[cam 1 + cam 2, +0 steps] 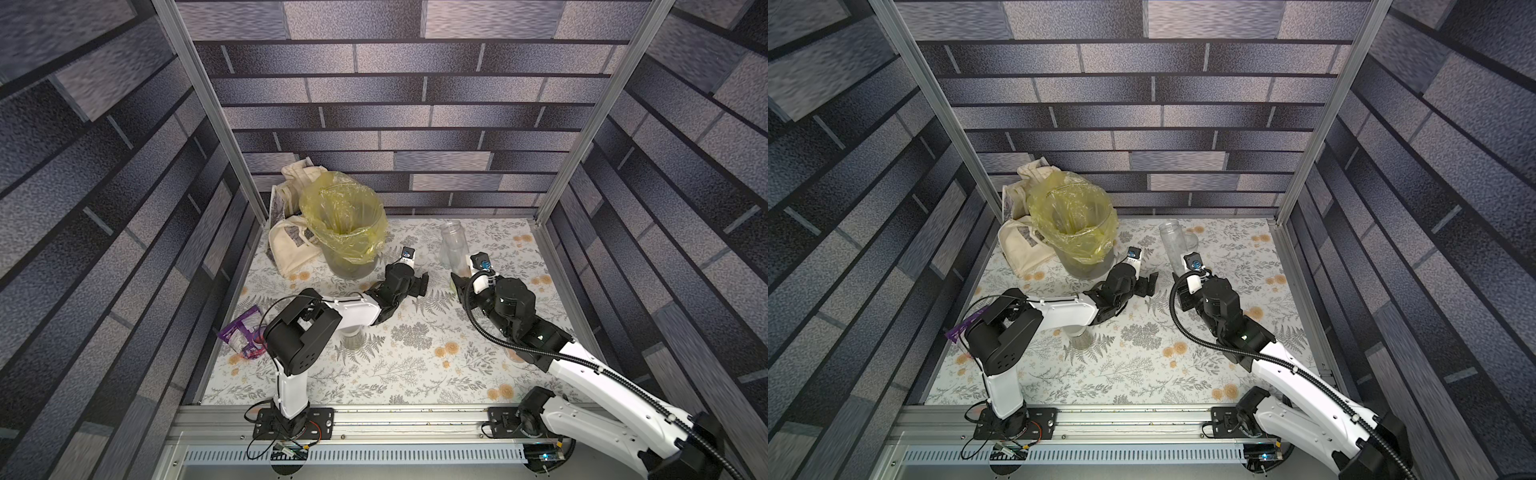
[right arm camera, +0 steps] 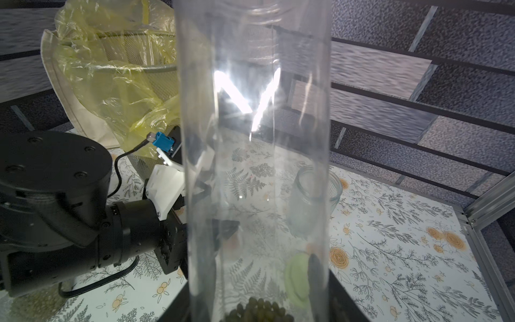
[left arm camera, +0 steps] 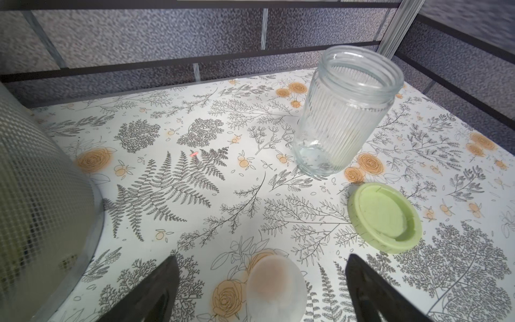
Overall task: Empty moldy mung beans from jars
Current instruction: Place the lid at the center of the board, then pour the moldy mung beans from the jar into the trash bin.
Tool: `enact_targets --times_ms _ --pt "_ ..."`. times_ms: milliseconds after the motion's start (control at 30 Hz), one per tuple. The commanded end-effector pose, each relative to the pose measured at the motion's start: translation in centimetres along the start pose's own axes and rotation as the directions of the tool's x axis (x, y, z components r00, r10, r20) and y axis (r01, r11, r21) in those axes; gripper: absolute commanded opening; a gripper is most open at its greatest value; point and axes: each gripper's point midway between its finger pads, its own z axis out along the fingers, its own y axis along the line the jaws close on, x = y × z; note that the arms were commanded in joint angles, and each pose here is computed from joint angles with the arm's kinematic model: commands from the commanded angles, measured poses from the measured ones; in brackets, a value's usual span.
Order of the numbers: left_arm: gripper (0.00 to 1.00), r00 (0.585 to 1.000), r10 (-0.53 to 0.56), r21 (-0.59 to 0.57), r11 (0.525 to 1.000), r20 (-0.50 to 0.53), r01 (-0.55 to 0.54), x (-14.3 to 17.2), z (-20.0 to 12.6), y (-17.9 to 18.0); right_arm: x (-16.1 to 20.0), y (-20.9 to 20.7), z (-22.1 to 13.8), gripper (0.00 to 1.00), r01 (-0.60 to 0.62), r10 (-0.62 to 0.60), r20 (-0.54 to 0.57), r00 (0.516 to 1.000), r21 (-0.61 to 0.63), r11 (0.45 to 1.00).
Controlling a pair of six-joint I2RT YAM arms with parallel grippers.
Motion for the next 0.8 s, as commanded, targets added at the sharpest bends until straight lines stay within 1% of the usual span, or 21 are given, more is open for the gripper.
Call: enact_targets --times_ms 0,67,133,200,300,400,533,633,767 --pt "0.97 0.989 -0.018 0.056 0.998 0.146 0.01 -6.6 -4.2 -1.1 -1.5 0.0 -0.7 0.34 -0.033 0.034 0.067 0.997 -0.024 0.999" --pt "1.0 0.982 -0.028 0.104 0.995 0.185 0.009 -8.8 -6.3 -1.8 -1.7 0.1 -1.0 0.34 -0.044 0.047 0.08 0.996 -0.039 0.998" --pt "1.0 0.971 -0.034 0.164 0.986 0.238 -0.006 -11.2 -9.0 -2.5 -1.9 0.4 -1.4 0.36 -0.055 0.061 0.096 0.993 -0.063 0.996" --pt "1.0 0.958 -0.044 0.237 0.971 0.283 -0.025 -12.8 -11.3 -3.4 -2.2 0.7 -1.7 0.38 -0.059 0.069 0.11 0.991 -0.091 0.994" --pt "1.0 0.938 -0.081 0.354 0.934 0.338 -0.047 -15.0 -14.8 -4.9 -2.4 1.6 -2.0 0.4 -0.06 0.079 0.123 0.989 -0.15 0.987" --pt "1.0 0.926 -0.11 0.481 0.873 0.361 -0.084 -16.4 -17.6 -6.9 -2.6 2.5 -2.3 0.4 -0.061 0.088 0.13 0.988 -0.203 0.977" --pt "1.0 0.92 -0.169 0.608 0.789 0.354 -0.089 -17.5 -19.9 -8.9 -2.8 3.0 -2.5 0.4 -0.066 0.099 0.135 0.986 -0.232 0.97" --pt "1.0 0.918 -0.202 0.657 0.749 0.341 -0.079 -17.7 -20.6 -9.6 -2.8 3.0 -2.5 0.41 -0.068 0.102 0.134 0.986 -0.235 0.97" --pt "1.0 0.922 -0.226 0.694 0.717 0.313 -0.06 -17.7 -20.4 -10.3 -2.6 3.6 -2.4 0.41 -0.076 0.113 0.124 0.986 -0.266 0.961"
